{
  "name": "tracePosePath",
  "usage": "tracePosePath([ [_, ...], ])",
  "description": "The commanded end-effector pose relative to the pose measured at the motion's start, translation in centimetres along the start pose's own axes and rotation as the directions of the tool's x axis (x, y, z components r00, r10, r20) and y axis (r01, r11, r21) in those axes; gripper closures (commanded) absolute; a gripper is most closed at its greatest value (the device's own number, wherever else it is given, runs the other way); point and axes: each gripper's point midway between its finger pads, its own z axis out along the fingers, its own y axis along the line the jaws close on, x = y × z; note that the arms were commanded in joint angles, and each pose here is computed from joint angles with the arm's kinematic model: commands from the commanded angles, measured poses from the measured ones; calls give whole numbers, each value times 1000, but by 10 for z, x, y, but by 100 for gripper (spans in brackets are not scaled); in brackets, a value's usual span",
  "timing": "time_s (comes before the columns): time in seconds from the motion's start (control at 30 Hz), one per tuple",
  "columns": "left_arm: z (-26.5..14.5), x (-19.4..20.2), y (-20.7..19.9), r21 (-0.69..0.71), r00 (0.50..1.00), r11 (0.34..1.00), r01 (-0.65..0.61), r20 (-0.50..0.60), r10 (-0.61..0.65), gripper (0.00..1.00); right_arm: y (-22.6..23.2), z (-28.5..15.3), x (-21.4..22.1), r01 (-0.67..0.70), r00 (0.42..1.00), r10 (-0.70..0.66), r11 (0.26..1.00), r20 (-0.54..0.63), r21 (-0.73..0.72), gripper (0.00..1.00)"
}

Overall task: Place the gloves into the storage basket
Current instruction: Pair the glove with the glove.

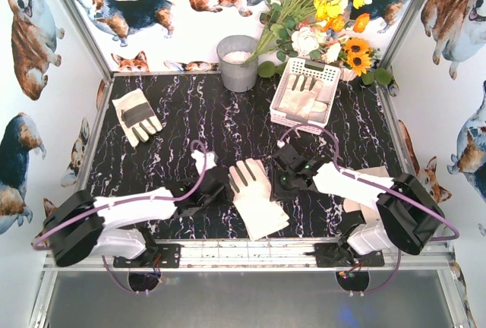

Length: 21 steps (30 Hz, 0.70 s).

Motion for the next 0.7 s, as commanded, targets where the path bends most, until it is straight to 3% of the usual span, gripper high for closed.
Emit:
tracePosePath([
  [0.0,-17,-20,-15,86,997,995,52,48,-56,49,10,-22,-18,30,997,-28,999,71,-22,69],
  [0.17,-14,-24,-24,183,991,974,131,5,-134,45,-3,-33,-1,2,999,-2,1000,52,-2,65],
  [0.67,12,-40,-1,179,971,957,228,34,-237,58,-14,-25,30,-41,999,40,999,-36,-16,63],
])
